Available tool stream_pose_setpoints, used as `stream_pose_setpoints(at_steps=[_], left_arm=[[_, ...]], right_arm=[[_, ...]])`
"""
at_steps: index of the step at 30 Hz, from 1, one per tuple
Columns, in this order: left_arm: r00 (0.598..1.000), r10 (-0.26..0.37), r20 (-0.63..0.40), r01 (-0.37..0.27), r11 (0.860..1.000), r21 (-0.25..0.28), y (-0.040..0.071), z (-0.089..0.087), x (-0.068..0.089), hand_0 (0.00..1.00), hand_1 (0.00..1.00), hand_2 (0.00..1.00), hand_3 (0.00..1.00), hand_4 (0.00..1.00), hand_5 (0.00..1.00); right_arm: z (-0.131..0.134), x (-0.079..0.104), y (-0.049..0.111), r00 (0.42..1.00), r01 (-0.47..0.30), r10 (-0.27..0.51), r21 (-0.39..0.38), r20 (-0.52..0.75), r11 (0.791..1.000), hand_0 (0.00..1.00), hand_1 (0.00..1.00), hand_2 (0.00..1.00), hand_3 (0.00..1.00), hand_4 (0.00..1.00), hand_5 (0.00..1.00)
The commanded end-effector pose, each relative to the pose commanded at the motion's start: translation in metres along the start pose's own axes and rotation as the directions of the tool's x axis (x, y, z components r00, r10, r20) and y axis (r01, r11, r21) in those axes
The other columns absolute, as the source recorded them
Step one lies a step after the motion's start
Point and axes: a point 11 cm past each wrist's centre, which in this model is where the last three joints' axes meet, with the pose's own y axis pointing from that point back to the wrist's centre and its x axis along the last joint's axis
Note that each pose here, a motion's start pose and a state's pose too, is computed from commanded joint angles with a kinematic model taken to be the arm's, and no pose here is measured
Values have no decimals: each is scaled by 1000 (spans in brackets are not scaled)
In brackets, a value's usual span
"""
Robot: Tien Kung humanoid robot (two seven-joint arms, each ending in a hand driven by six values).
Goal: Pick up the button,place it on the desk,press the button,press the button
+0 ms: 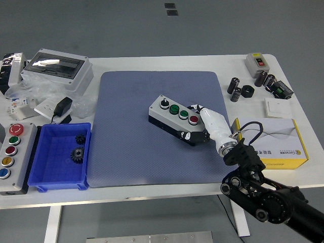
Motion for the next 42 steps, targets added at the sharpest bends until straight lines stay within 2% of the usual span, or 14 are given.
stream_pose_setpoints(at_steps=[1, 6, 7, 11, 16, 18, 19, 22, 27, 36, 37, 42], left_arm=[[1000, 0, 0, 0, 1000, 0, 0, 0, 0, 624, 620, 553, 604, 671, 207], [1000, -1, -1, 1, 1000, 0, 0, 0, -1, 624, 620, 553, 604, 671, 207], [1000, -2, -2, 2, 1000, 0, 0, 0, -1, 624, 620, 553, 604, 671, 208], [1000, -1, -3, 1, 1000, 0, 0, 0, 0, 624, 620, 553, 604, 671, 208], [1000, 0, -3, 0, 1000, -3, 0, 1, 0, 624, 620, 553, 604, 671, 208], [1000, 1, -2, -1, 1000, -4, 0, 1, 1, 624, 620, 553, 604, 671, 208], [1000, 1, -2, -1, 1000, -4, 0, 1, 1, 624, 619, 554, 604, 671, 208], [1000, 1, -1, -1, 1000, -4, 0, 1, 1, 624, 619, 554, 604, 671, 208], [1000, 0, 0, 0, 1000, -5, 0, 2, 0, 624, 619, 554, 603, 673, 209], [1000, -1, 2, 1, 1000, -5, 0, 2, 0, 624, 619, 553, 603, 672, 210], [1000, -1, 3, 1, 1000, -5, 0, 2, 0, 624, 618, 553, 604, 673, 213], [1000, -1, 5, 1, 1000, -5, 0, 1, 0, 624, 618, 553, 604, 673, 213]], right_arm=[[-1, 1, 0, 1000, -3, 3, 11, 4, 1000, 138, 282, 281, 340, 84, 2], [-13, 11, 4, 999, -11, 7, 99, 43, 995, 138, 282, 281, 340, 84, 2], [-15, 14, 5, 999, -9, 3, 121, 49, 993, 129, 271, 300, 338, 14, 2], [-24, 26, 13, 997, 28, -42, 220, 59, 975, 129, 271, 300, 338, 14, 2], [-35, 32, 26, 994, 107, -103, 360, -31, 927, 122, 265, 300, 305, 2, 2], [-32, 28, 28, 988, 149, -119, 382, -99, 912, 122, 265, 300, 305, 2, 2], [-30, 25, 29, 984, 164, -124, 387, -128, 907, 135, 276, 294, 267, 2, 2], [-22, 18, 27, 971, 197, -122, 396, -208, 897, 135, 276, 294, 267, 2, 2], [-9, 9, 22, 954, 220, -115, 387, -276, 895, 144, 284, 298, 266, 2, 2], [-3, 8, 19, 952, 227, -125, 368, -280, 902, 180, 306, 309, 280, 2, 2], [-3, 8, 19, 952, 226, -125, 367, -279, 902, 342, 404, 342, 338, 2, 2], [-3, 9, 20, 953, 225, -124, 367, -277, 903, 342, 404, 342, 338, 2, 2]])
